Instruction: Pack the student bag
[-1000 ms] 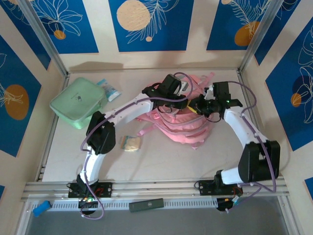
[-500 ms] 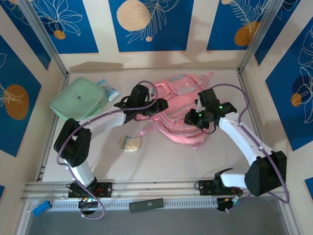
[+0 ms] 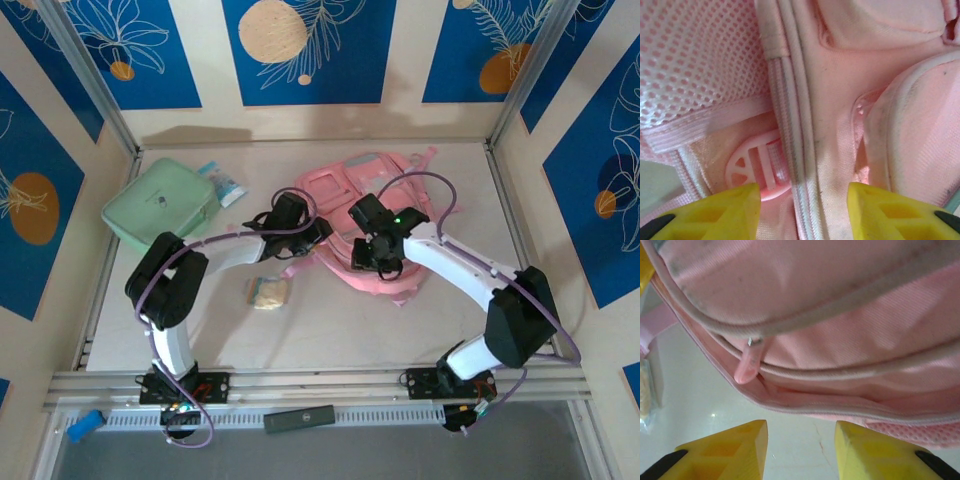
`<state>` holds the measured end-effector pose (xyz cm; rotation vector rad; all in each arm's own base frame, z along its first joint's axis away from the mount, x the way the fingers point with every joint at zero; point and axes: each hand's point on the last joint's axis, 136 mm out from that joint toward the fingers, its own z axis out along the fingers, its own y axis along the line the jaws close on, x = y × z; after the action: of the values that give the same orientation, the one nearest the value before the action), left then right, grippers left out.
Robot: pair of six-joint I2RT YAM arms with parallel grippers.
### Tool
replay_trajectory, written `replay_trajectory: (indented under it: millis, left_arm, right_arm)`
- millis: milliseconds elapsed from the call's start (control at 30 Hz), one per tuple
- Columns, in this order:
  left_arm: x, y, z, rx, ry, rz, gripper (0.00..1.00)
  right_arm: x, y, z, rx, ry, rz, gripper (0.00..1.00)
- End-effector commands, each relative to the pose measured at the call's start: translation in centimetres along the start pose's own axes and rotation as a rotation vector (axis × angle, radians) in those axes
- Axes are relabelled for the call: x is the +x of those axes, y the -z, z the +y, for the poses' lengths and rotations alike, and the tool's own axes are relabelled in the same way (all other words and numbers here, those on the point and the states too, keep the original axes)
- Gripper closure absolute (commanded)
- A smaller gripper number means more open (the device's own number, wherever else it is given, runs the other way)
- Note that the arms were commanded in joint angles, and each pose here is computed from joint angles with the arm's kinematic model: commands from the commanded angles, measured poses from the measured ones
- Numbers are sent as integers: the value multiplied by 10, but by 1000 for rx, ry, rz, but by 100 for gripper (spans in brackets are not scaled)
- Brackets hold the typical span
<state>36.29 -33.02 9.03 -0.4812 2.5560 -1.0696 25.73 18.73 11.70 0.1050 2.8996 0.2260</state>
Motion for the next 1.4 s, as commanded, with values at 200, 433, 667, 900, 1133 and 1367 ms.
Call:
replay_trajectory:
  millis: [200,433,667,900,1133,1367]
  left_arm:
    - [-10,3,-22,13,-31,-65,62]
    - [-12,2,-19,-22,-55,-80,72]
    - [-15,-1,-3,-88,-72,-96,81]
    - [-27,-16,9,-113,-89,-86,90]
    - [-77,-28,-17,-29,-177,-133,96]
    - [-76,8,-24,69,-162,-112,75]
  right_arm:
    - [-42,-20,21,71,-100,-93,61]
    - [-47,-44,9,200,-172,-105,70]
    - [-51,-35,12,178,-136,-147,92]
    - [-43,-11,6,121,-31,-165,100]
    - [-25,-4,66,-181,135,-98,100]
    - [-60,-8,85,-208,51,-113,100]
